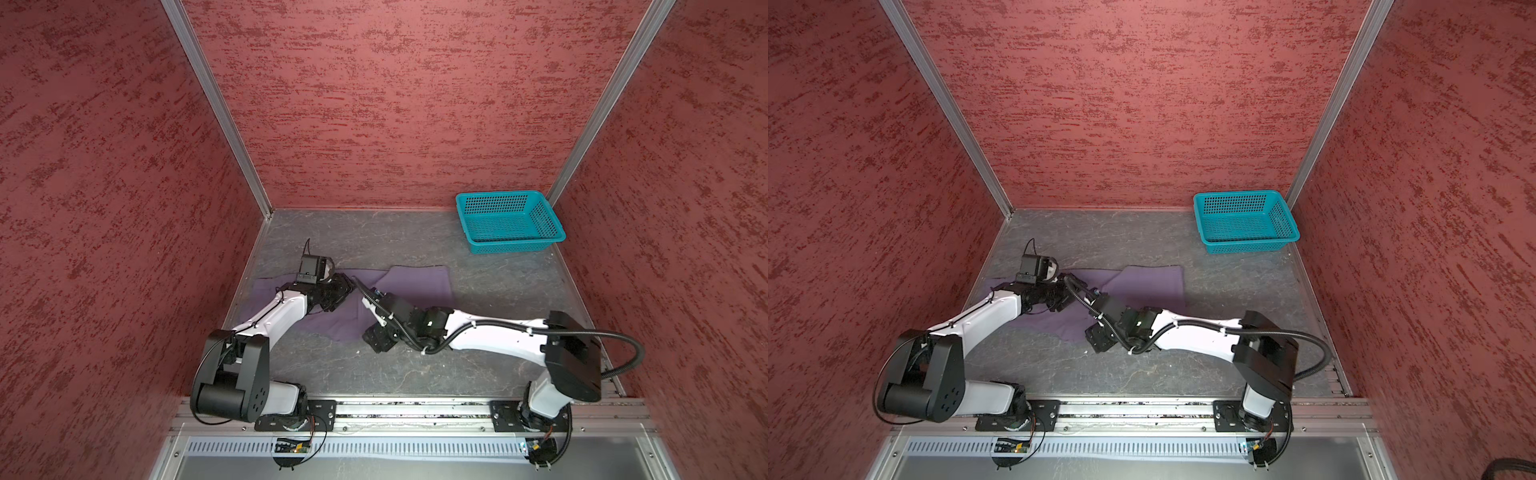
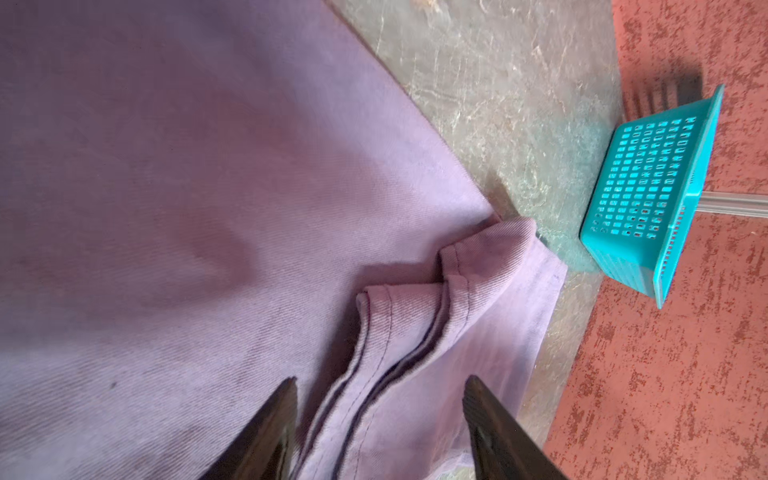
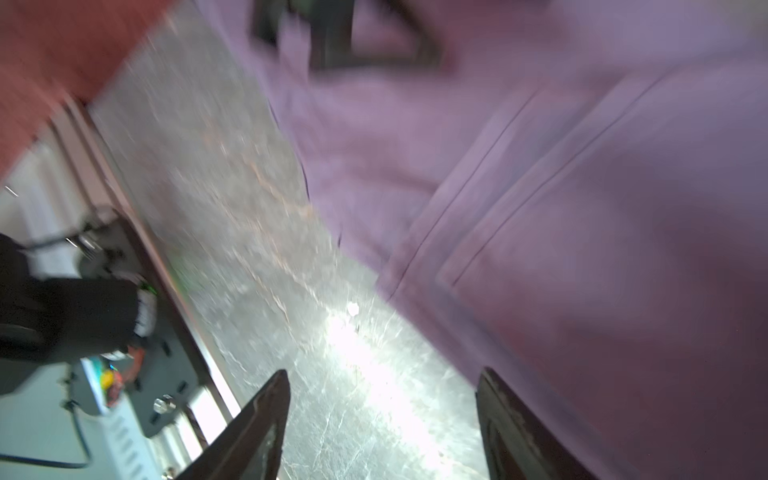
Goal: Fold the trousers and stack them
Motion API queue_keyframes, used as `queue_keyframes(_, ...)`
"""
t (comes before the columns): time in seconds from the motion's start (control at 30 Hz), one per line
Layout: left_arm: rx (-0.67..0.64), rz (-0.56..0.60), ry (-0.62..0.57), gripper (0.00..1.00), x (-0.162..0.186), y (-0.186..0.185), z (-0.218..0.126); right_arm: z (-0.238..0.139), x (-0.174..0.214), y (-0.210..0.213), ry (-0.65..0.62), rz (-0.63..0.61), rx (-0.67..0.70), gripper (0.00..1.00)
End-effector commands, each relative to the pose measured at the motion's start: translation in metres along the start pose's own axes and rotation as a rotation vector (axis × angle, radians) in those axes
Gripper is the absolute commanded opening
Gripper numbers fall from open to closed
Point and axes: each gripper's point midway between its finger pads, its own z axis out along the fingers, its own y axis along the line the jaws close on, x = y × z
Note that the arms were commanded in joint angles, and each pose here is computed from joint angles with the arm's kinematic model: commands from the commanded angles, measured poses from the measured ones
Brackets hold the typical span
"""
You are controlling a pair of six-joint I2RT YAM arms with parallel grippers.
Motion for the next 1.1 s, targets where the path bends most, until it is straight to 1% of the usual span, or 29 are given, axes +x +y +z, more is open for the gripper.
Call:
queue_keyframes(0.0,-0.024,0.046,0.039,0.66,0.015,0.002,0.006,-0.035,-0.026,-0.049,-0.093,0.119,0.051,0.72)
queue_keyframes(0.03,-0.035,0.056,0.048,0.66,0.019,0.003,0.01,-0.043,-0.028,-0.07,-0.111,0.174,0.071,0.7)
queue_keyframes(0.1,-0.041,0.065,0.061,0.67,0.024,0.003,0.018,-0.059,-0.029,-0.103,-0.143,0.259,0.116,0.61)
queue_keyframes(0.17,-0.046,0.069,0.077,0.67,0.027,0.003,0.028,-0.07,-0.024,-0.132,-0.146,0.331,0.165,0.49)
queue_keyframes(0.27,-0.047,0.078,0.087,0.68,0.026,0.0,0.042,-0.077,-0.012,-0.158,-0.135,0.414,0.208,0.28)
queue_keyframes(0.33,-0.04,0.093,0.092,0.69,0.024,-0.006,0.05,-0.077,-0.001,-0.172,-0.121,0.473,0.219,0.22)
queue_keyframes(0.4,-0.045,0.112,0.102,0.69,0.024,-0.014,0.06,-0.076,0.008,-0.181,-0.109,0.526,0.215,0.21)
queue_keyframes(0.47,-0.032,0.133,0.117,0.63,0.024,-0.027,0.068,-0.074,0.017,-0.187,-0.102,0.565,0.209,0.2)
queue_keyframes(0.53,-0.011,0.166,0.128,0.48,0.026,-0.046,0.073,-0.074,0.023,-0.192,-0.1,0.589,0.214,0.2)
queue_keyframes(0.63,-0.008,0.232,0.127,0.22,0.028,-0.07,0.069,-0.074,0.032,-0.2,-0.098,0.612,0.237,0.2)
queue_keyframes(0.7,-0.011,0.282,0.11,0.09,0.029,-0.083,0.061,-0.074,0.037,-0.204,-0.095,0.626,0.246,0.2)
queue_keyframes(0.73,-0.014,0.311,0.1,0.06,0.03,-0.088,0.055,-0.073,0.039,-0.205,-0.092,0.63,0.249,0.2)
queue_keyframes(0.8,-0.016,0.373,0.059,0.03,0.03,-0.096,0.042,-0.071,0.042,-0.207,-0.086,0.636,0.248,0.2)
queue_keyframes(0.87,-0.033,0.428,0.002,0.03,0.027,-0.099,0.026,-0.069,0.044,-0.207,-0.082,0.639,0.243,0.2)
queue_keyframes(0.97,-0.092,0.463,-0.108,0.03,0.016,-0.086,0.003,-0.064,0.044,-0.207,-0.075,0.647,0.228,0.19)
queue_keyframes(1.0,-0.129,0.46,-0.142,0.05,0.01,-0.076,-0.003,-0.062,0.044,-0.206,-0.072,0.649,0.221,0.19)
queue_keyframes(1.03,-0.169,0.455,-0.175,0.14,0.003,-0.065,-0.008,-0.06,0.044,-0.205,-0.07,0.652,0.211,0.19)
queue_keyframes(1.07,-0.201,0.443,-0.202,0.26,-0.004,-0.054,-0.012,-0.059,0.043,-0.205,-0.071,0.655,0.205,0.18)
